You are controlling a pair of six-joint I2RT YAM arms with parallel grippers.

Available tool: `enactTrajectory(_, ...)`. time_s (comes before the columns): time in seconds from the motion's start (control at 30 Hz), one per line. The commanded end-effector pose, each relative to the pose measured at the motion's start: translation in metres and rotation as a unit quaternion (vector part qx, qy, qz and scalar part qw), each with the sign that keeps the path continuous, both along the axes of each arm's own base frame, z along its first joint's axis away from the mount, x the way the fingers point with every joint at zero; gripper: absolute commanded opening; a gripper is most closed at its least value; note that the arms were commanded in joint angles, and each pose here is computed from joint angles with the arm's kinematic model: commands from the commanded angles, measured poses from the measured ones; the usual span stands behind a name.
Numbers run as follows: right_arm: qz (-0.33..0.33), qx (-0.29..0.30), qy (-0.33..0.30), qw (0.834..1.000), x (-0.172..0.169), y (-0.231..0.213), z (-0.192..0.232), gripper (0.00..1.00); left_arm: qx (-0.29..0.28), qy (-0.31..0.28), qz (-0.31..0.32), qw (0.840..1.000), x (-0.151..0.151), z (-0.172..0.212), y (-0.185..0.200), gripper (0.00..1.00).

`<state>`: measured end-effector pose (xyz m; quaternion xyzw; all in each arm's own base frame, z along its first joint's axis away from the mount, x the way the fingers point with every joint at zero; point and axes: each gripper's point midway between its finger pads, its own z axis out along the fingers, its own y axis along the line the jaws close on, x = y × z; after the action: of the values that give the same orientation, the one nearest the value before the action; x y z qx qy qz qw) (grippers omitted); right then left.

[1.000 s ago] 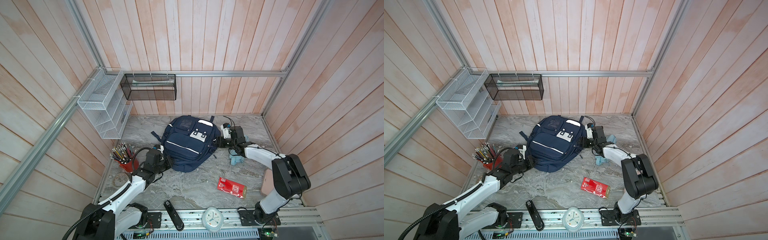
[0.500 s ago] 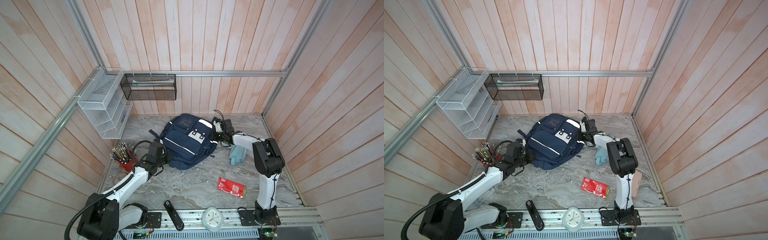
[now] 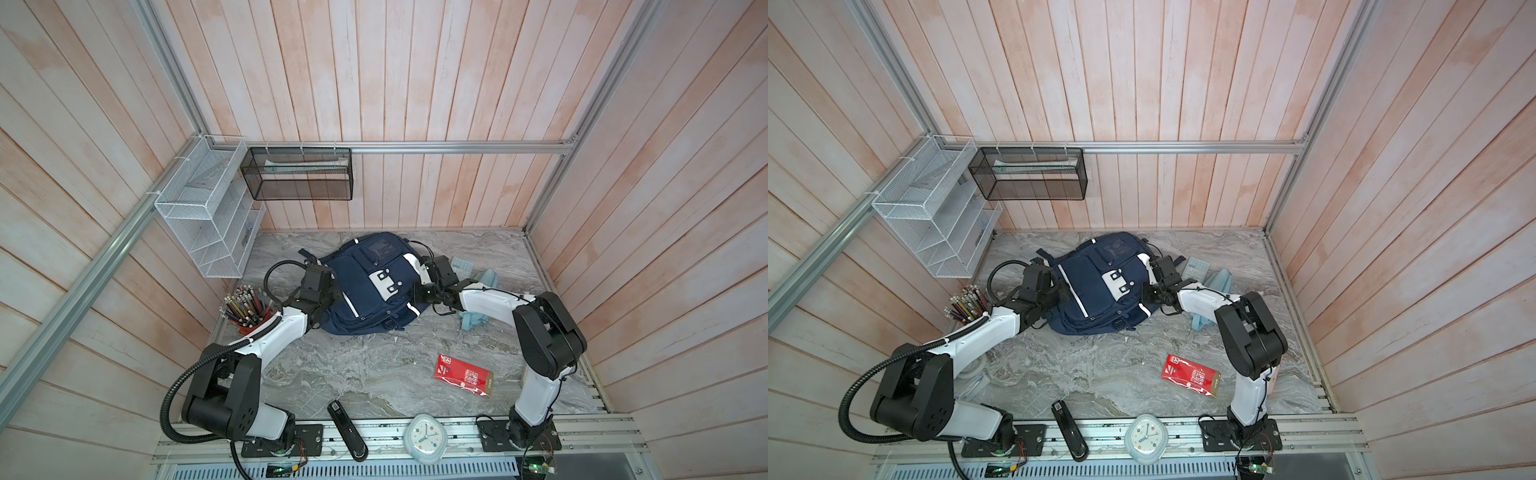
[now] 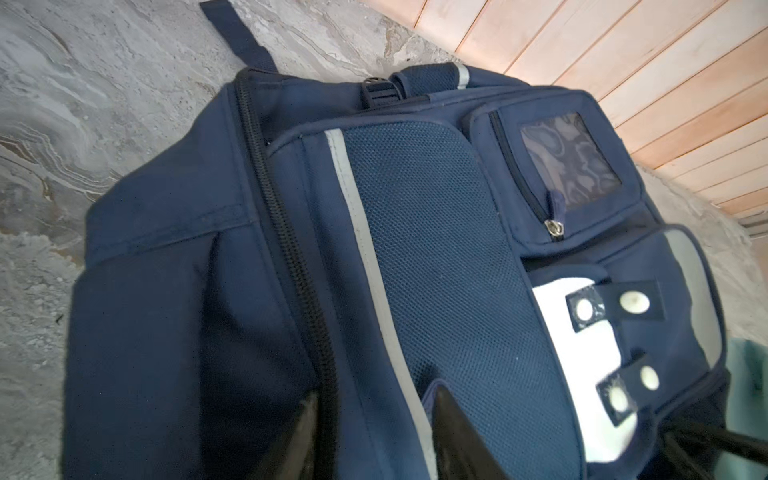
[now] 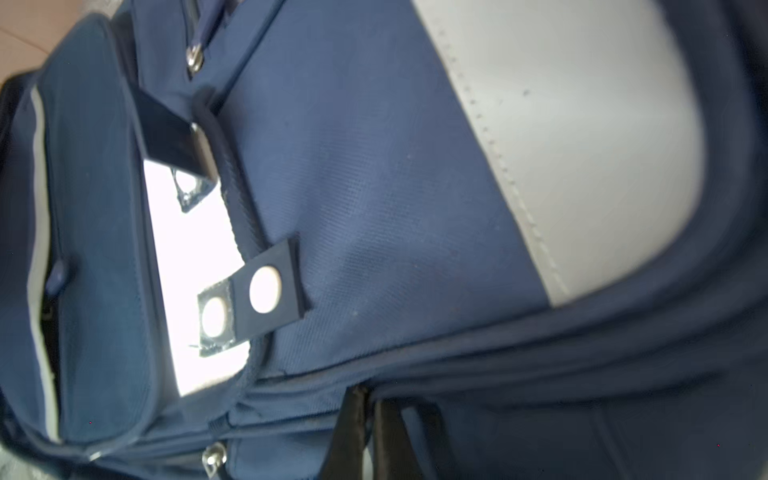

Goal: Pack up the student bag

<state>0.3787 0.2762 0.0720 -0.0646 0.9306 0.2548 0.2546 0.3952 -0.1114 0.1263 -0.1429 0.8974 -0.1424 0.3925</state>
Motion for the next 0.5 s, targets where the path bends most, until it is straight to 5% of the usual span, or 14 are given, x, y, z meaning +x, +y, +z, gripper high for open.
enactTrajectory(0.0, 0.047, -0.005, 0.057, 0.997, -0.052, 0.01, -0.015, 0.0, -0.057, -0.054, -0.049, 0.996, 0.007, 0.028, -0.032, 0.45)
enactTrajectory(0.07, 0.035, -0.015, 0.058, 0.998, -0.054, -0.001, -0.016, 0.0, -0.061, -0.06, -0.043, 0.995, 0.001, 0.028, -0.028, 0.49)
enactTrajectory(0.13, 0.034, -0.011, 0.058, 0.998, -0.058, -0.003, -0.015, 0.04, -0.049, -0.063, -0.051, 0.995, -0.004, 0.029, -0.031, 0.67)
enactTrajectory(0.27, 0.049, 0.015, 0.08, 0.995, -0.075, 0.003, -0.018, 0.08, -0.014, -0.05, -0.078, 0.996, -0.008, 0.034, -0.045, 0.89)
enactTrajectory(0.47, 0.092, -0.023, 0.021, 0.995, -0.085, -0.001, 0.004, 0.39, -0.013, -0.079, -0.077, 0.994, -0.013, 0.074, -0.047, 1.0)
